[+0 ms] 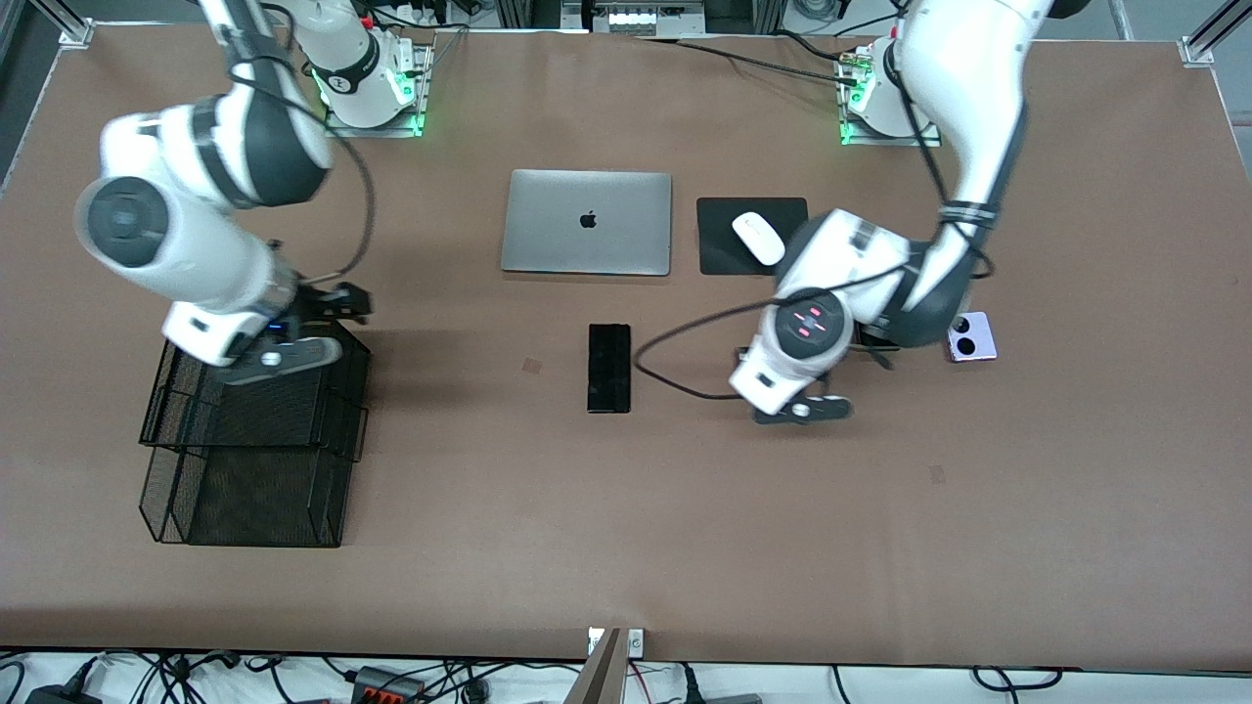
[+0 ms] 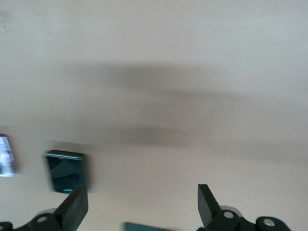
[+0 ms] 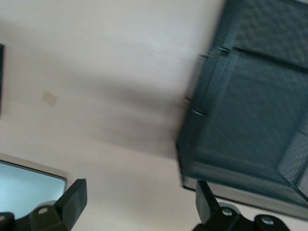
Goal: Place phones with both arms
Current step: 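Grasp the tall phone with the right gripper while the left gripper reaches the flip phone, then grasp the small black flip phone with the left gripper, then carry the tall phone into the basket while the left gripper moves the flip phone, then release the tall phone in the basket while the left gripper sets down the flip, then grasp the black flip with the right gripper while the left gripper reaches the white phone, then grasp the white flip phone with the left gripper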
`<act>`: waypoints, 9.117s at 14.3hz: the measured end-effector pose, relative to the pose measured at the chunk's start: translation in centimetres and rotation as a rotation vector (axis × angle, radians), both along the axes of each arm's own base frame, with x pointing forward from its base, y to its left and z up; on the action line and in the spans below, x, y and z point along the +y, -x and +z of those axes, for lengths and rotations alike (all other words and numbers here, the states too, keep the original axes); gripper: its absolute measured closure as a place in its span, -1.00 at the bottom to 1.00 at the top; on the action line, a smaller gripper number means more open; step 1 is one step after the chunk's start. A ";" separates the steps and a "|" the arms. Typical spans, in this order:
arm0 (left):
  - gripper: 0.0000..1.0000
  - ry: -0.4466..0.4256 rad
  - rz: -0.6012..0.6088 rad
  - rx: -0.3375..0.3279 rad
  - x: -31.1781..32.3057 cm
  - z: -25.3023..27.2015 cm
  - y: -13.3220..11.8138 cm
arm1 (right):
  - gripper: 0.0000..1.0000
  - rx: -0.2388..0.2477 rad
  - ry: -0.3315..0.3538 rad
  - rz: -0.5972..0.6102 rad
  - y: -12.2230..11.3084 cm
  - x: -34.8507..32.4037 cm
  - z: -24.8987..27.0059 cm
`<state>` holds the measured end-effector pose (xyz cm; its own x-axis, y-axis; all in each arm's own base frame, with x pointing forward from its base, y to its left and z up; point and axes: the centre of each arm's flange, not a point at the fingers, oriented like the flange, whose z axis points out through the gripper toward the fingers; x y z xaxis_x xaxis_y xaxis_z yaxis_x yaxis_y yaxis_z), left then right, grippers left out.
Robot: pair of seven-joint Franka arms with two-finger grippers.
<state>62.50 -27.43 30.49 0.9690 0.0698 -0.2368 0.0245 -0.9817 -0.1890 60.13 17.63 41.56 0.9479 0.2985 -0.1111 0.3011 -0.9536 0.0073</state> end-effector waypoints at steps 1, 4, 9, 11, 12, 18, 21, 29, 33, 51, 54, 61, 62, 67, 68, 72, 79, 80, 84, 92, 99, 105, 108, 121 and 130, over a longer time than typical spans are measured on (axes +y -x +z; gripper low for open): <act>-1.00 0.001 -0.022 0.025 1.7 0.0 -0.3 | -1.00 -0.002 0.000 0.021 0.0 2.4 -0.8; -1.00 0.011 -0.052 0.084 6.7 -0.3 -0.6 | -1.00 -0.016 -0.001 0.033 0.3 9.7 -4.5; -1.00 0.039 -0.035 0.091 12.9 -5.5 2.2 | -1.00 -0.088 -0.038 -0.020 2.0 21.5 -11.2; -1.00 0.070 -0.057 0.059 14.5 -8.4 3.8 | -1.00 -0.116 -0.058 -0.071 3.3 25.7 -13.0; -1.00 0.083 -0.063 0.043 15.4 -9.6 4.7 | -1.00 -0.122 -0.064 -0.097 4.1 27.4 -14.0; -1.00 0.107 -0.077 0.018 16.5 -12.8 8.7 | -1.00 -0.136 -0.078 -0.235 5.0 29.6 -20.0; -1.00 0.114 -0.064 0.003 17.4 -13.5 9.3 | -1.00 -0.132 -0.076 -0.245 5.1 29.6 -21.6; -1.00 0.130 -0.066 -0.028 17.7 -14.7 10.4 | -1.00 -0.141 -0.088 -0.251 5.7 30.4 -24.1; -0.65 0.137 -0.077 -0.047 17.5 -14.5 10.6 | -1.00 -0.150 -0.097 -0.252 5.6 30.6 -25.0; -0.61 0.273 -0.022 -0.004 4.6 -1.1 5.4 | -0.59 -0.186 0.051 -0.186 -0.2 23.8 -12.9; -0.61 0.314 0.015 -0.009 -3.1 -1.5 5.1 | -0.59 -0.143 0.095 -0.191 -3.3 15.2 -7.2; -0.61 0.482 0.059 -0.211 -17.7 -7.7 6.2 | -0.59 0.031 0.149 -0.250 -5.7 -7.8 -6.3; -0.61 0.498 0.067 -0.226 -18.8 -9.1 6.8 | -0.59 0.065 0.151 -0.272 -5.5 -9.8 -6.1; -0.61 0.534 0.059 -0.236 -22.5 -13.3 9.2 | -0.59 0.144 0.163 -0.319 -4.4 -12.8 -5.5; -0.74 0.536 0.061 -0.240 -22.5 -13.2 9.0 | -0.59 0.146 0.163 -0.319 -4.3 -12.9 -5.8; -1.00 0.531 0.068 -0.247 -21.9 -11.9 7.9 | -0.59 0.100 0.141 -0.306 -5.4 -13.5 -8.6; -1.00 0.097 0.040 -0.036 -5.8 -0.7 2.6 | -0.99 0.059 0.121 -0.289 -6.4 -13.1 -8.5; -1.00 0.014 0.031 -0.016 -3.0 0.0 2.2 | -1.00 0.042 0.115 -0.274 -6.6 -12.1 -6.8; -1.00 -0.103 -0.042 0.082 6.8 -0.2 0.1 | -1.00 -0.001 0.017 -0.162 -5.5 -1.0 -1.3; -1.00 0.059 0.017 0.172 29.9 -6.3 -0.2 | -1.00 -0.030 -0.084 -0.022 -1.8 16.6 -11.3; -1.00 0.110 0.045 0.054 33.5 -10.8 4.5 | -1.00 -0.068 -0.101 -0.106 4.3 27.8 -19.2; -1.00 0.122 0.062 -0.012 34.8 -11.4 6.5 | -1.00 -0.042 -0.077 -0.094 6.2 29.3 -22.0; -1.00 0.146 0.065 -0.052 34.8 -13.5 8.3 | -1.00 -0.032 -0.064 -0.126 7.2 30.1 -23.1; -0.69 0.181 -0.036 -0.055 34.8 -13.5 9.0 | -0.64 -0.062 -0.084 -0.135 7.6 31.1 -24.3; -0.69 0.242 -0.301 -0.052 17.9 -1.3 3.6 | -0.62 -0.069 -0.041 -0.230 -1.5 18.5 -8.9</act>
